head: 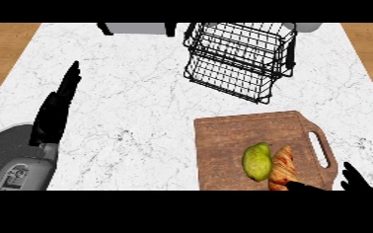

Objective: Pick the pear from the cutting board and place it in the tiered basket

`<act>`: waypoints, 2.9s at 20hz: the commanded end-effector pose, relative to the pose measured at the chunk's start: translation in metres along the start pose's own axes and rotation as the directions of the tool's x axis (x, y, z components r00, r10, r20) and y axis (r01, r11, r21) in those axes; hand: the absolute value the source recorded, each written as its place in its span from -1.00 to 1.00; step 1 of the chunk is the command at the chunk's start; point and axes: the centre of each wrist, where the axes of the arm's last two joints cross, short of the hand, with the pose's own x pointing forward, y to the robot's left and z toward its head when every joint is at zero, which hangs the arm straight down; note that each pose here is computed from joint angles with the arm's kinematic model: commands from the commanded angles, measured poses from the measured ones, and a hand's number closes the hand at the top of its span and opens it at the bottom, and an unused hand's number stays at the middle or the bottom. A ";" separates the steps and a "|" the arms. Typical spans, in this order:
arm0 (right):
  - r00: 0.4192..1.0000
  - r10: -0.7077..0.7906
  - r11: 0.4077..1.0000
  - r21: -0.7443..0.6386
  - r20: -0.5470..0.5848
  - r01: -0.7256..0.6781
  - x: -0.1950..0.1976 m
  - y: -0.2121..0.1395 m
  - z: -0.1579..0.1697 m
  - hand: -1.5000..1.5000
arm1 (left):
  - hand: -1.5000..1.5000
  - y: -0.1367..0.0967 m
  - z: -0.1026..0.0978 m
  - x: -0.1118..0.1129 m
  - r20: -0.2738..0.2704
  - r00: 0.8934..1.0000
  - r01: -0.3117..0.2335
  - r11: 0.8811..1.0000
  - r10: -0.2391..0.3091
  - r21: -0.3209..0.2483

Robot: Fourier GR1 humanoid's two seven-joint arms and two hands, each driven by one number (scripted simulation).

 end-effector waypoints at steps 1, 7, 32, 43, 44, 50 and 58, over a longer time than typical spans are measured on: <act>0.981 -0.030 1.000 0.002 -0.191 0.031 0.006 0.012 0.008 -1.00 | 0.00 0.007 -0.007 0.009 0.000 1.000 0.011 1.000 -0.011 0.016; 0.985 0.024 0.999 -0.022 -0.171 -0.028 0.006 0.018 0.002 -1.00 | 0.00 0.023 -0.006 -0.004 0.000 1.000 0.006 1.000 -0.006 0.021; 0.965 0.100 0.994 -0.009 -0.243 -0.105 0.010 0.078 -0.037 -1.00 | 0.00 0.007 -0.005 0.002 -0.009 1.000 0.007 1.000 -0.006 0.019; 0.965 0.097 0.995 0.016 -0.242 -0.096 0.008 0.119 -0.045 -1.00 | 0.00 0.000 -0.001 -0.012 -0.016 1.000 -0.013 1.000 0.013 0.018; 0.967 0.096 0.995 0.040 -0.237 -0.088 0.021 0.110 -0.036 -1.00 | 0.00 0.023 -0.006 -0.007 -0.008 1.000 0.020 1.000 -0.020 0.023; 0.955 0.116 0.991 0.100 -0.272 -0.092 0.015 0.132 -0.035 1.00 | 0.00 0.011 0.007 -0.013 -0.022 1.000 0.001 1.000 0.000 0.022; 0.952 0.270 0.960 0.111 -0.145 -0.256 0.041 0.134 -0.028 1.00 | 0.00 0.003 0.006 -0.010 -0.026 1.000 -0.015 1.000 0.016 0.012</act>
